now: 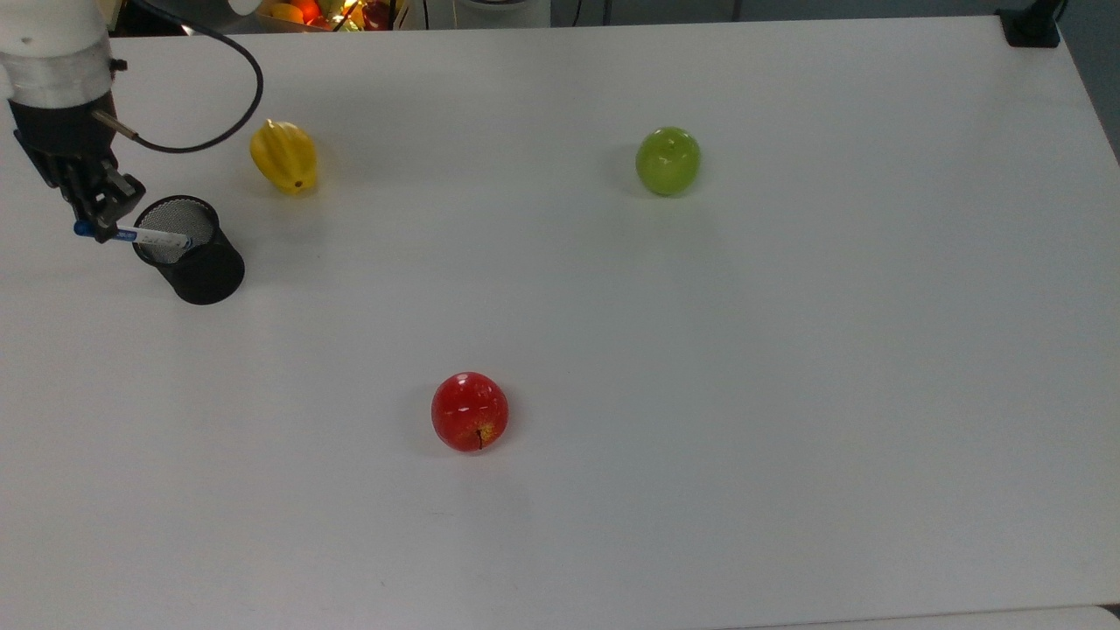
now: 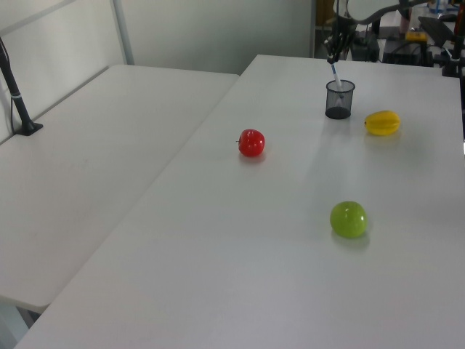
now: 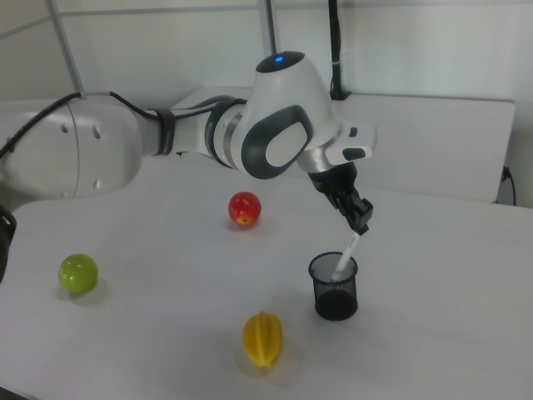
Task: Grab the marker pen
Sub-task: 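Carry the marker away from the cup and lower it to the table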
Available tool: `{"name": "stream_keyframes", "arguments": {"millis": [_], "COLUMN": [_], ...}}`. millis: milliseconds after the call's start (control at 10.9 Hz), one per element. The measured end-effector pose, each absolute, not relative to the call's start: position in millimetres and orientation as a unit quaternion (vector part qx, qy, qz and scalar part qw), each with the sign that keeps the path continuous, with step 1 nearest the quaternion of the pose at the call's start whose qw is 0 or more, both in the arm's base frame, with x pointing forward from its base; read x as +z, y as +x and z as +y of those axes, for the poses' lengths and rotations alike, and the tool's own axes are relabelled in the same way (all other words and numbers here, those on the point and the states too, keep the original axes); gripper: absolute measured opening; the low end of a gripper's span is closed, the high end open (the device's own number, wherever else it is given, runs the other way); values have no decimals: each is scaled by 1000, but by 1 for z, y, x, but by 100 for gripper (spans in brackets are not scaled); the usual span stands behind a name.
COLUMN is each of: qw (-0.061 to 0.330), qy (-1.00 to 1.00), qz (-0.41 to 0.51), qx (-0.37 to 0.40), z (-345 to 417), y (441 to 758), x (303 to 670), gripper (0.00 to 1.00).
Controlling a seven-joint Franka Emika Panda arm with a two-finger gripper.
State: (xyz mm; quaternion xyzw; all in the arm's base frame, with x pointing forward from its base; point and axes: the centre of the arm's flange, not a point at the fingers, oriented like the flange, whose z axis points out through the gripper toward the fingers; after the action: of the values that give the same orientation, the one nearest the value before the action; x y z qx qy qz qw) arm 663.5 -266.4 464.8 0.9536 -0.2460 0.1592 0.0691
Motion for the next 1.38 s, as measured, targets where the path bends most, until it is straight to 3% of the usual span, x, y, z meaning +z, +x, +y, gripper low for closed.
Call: {"name": "stream_keyframes", "arguments": {"millis": [552, 1103, 1379], "qw": [-44, -82, -66], "qy": [923, 976, 990], "qz": [-312, -203, -114], "qx": [220, 17, -58], "z": [-267, -138, -64], "y": [636, 630, 631], "x": [555, 531, 503], "gripper": [19, 19, 19]}}
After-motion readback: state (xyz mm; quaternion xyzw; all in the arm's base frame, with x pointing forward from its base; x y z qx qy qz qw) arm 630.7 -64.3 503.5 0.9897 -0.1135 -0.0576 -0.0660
